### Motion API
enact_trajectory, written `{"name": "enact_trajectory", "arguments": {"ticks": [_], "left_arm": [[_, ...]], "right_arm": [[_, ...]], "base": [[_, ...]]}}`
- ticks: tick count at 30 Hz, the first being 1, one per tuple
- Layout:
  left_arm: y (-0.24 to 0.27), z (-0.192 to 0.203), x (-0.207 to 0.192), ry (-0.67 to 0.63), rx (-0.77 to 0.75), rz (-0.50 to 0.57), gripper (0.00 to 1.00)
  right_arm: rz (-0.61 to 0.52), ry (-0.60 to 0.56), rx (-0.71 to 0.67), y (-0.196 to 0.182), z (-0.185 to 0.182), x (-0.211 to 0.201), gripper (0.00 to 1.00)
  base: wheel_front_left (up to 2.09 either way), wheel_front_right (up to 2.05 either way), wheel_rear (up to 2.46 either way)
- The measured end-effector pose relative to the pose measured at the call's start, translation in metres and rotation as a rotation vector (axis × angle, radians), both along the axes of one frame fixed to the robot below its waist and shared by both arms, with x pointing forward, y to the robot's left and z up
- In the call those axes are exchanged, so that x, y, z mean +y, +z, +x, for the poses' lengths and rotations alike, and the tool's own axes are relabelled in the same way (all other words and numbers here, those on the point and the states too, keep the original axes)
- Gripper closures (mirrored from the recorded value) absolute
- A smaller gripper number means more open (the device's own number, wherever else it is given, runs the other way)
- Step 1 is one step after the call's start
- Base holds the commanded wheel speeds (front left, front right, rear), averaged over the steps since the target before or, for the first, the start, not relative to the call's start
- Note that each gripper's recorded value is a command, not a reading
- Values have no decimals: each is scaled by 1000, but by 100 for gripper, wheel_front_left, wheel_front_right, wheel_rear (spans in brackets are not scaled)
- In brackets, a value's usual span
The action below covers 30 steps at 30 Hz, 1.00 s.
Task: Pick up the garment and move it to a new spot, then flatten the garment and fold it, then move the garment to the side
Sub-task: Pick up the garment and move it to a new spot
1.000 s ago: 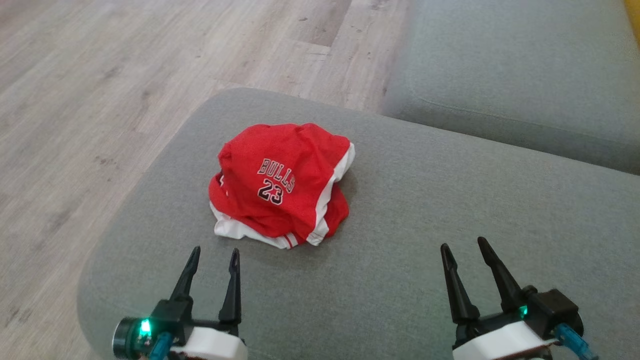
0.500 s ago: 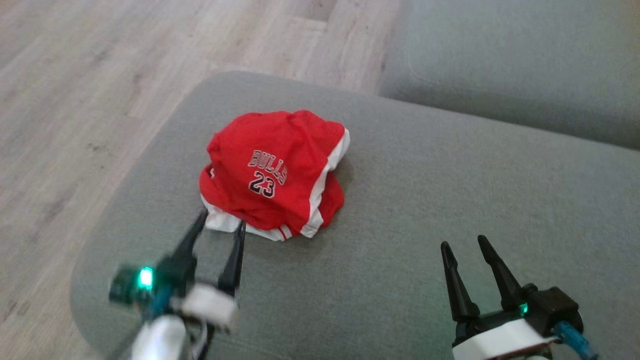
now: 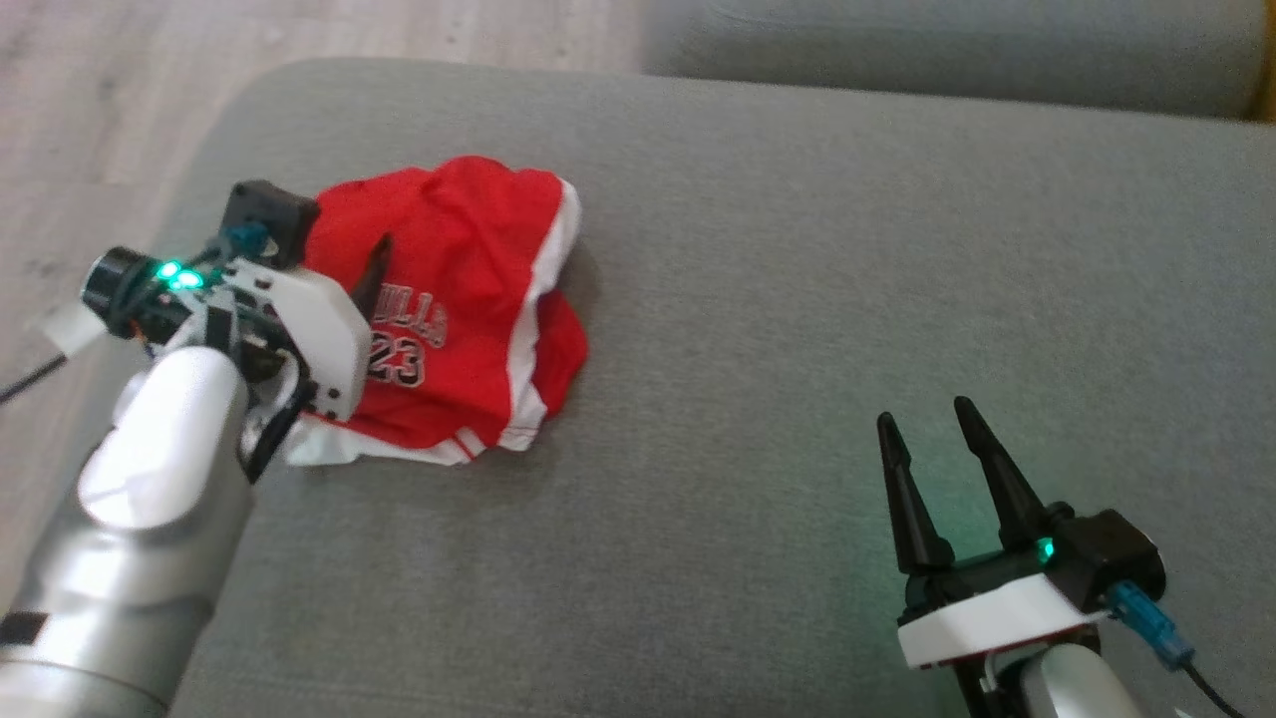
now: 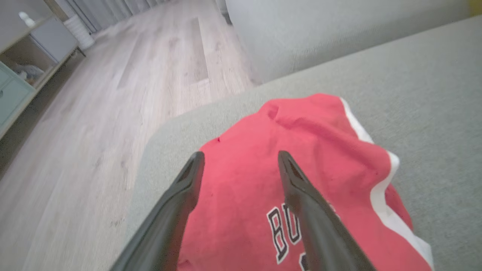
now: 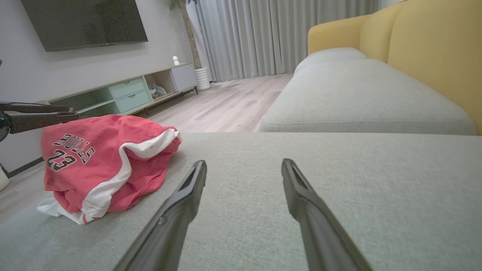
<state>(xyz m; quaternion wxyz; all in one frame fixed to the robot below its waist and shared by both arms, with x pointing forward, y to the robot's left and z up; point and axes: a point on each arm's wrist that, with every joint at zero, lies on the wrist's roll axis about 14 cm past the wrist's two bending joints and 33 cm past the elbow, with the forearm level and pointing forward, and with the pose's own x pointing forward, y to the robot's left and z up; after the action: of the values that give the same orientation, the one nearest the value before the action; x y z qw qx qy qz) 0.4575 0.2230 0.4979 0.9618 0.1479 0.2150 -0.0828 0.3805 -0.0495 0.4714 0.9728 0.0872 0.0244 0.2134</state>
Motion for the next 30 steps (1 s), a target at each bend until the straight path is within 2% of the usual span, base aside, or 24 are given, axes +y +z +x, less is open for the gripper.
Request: {"name": "enact_trajectory", "arguments": {"ticks": [6,9,10,14,19,21,22,25,26,30], "left_arm": [[-50,5,5,19,232,28,0],[-59,9,3,16,265,21,0],[-61,11,1,15,270,6,100],[-64,11,-4,9,277,-17,100],[-43,17,-8,5,178,-86,100],[-19,27,-12,-13,59,-117,100],[14,37,-16,-32,-67,-146,100],[73,47,-29,-90,-264,-169,100],[73,47,-29,-90,-264,-169,100],[142,42,-48,-172,-465,-178,100]], "right_arm": [[-6,-55,32,-11,1,-18,0],[-6,-77,29,-11,5,-25,0],[-7,-82,30,-11,5,-27,0],[-8,-91,26,-10,6,-30,0],[-9,-96,12,-5,4,-32,0],[-9,-93,3,-1,3,-31,0],[-2,-96,-9,4,2,-31,0],[6,-98,-30,12,-1,-32,0],[6,-98,-30,12,-1,-32,0],[6,-107,-50,19,-8,-35,0]], "base": [[0,0,0],[0,0,0],[0,0,0],[0,0,0],[0,0,0],[0,0,0],[0,0,0],[0,0,0],[0,0,0],[0,0,0]]}}
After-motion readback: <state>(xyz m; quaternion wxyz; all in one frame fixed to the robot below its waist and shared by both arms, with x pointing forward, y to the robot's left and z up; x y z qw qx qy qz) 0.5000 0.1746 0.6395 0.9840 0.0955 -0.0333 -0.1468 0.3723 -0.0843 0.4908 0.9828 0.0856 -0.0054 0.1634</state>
